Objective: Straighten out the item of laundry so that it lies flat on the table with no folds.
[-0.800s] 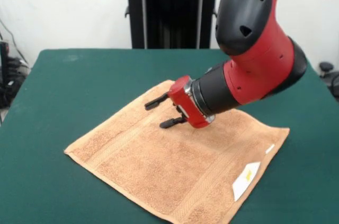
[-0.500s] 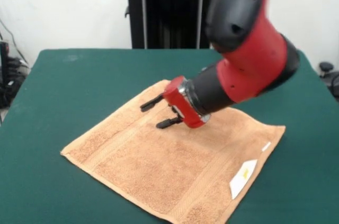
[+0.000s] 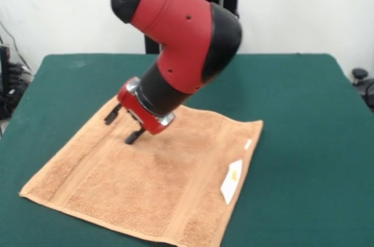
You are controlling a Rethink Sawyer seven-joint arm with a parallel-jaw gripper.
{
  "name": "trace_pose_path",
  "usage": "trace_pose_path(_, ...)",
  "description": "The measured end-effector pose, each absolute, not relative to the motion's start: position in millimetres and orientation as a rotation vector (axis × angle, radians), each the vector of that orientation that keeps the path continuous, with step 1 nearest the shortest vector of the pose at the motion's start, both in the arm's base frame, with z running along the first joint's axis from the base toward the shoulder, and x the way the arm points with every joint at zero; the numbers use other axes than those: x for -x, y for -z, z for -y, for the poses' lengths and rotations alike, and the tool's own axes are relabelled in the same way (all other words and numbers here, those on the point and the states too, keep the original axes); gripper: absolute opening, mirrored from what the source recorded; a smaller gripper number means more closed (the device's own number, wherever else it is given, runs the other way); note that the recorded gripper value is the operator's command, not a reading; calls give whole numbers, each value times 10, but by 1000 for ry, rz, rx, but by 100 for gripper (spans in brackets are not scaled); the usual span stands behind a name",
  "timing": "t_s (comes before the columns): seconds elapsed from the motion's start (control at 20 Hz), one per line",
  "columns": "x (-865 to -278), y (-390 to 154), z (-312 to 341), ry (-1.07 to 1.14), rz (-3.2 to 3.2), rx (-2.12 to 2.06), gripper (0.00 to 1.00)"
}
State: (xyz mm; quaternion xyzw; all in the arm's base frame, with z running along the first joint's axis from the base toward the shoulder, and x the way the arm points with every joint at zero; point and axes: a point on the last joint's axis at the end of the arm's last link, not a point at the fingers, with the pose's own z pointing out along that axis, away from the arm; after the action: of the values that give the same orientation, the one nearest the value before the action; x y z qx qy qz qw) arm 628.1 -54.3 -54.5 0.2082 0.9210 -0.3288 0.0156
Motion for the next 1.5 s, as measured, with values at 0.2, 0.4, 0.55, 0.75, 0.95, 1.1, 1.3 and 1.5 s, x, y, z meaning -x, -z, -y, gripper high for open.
trace_pose_path(0.2,-6251,557,511,1042,-2861,-580,100)
trace_pose_path(0.4,-6221,566,460,1065,-2864,-526,100)
trace_pose_path(0.55,-6208,571,444,1076,-2865,-502,100)
trace_pose_path(0.75,-6208,570,446,1075,-2865,-502,100)
trace_pose_path(0.95,-6214,567,454,1068,-2867,-510,100)
trace_pose_path(1.1,-6229,559,484,1037,-2876,-544,100)
trace_pose_path(1.3,-6228,539,520,998,-2887,-589,100)
trace_pose_path(1.5,-6233,510,588,923,-2906,-671,100)
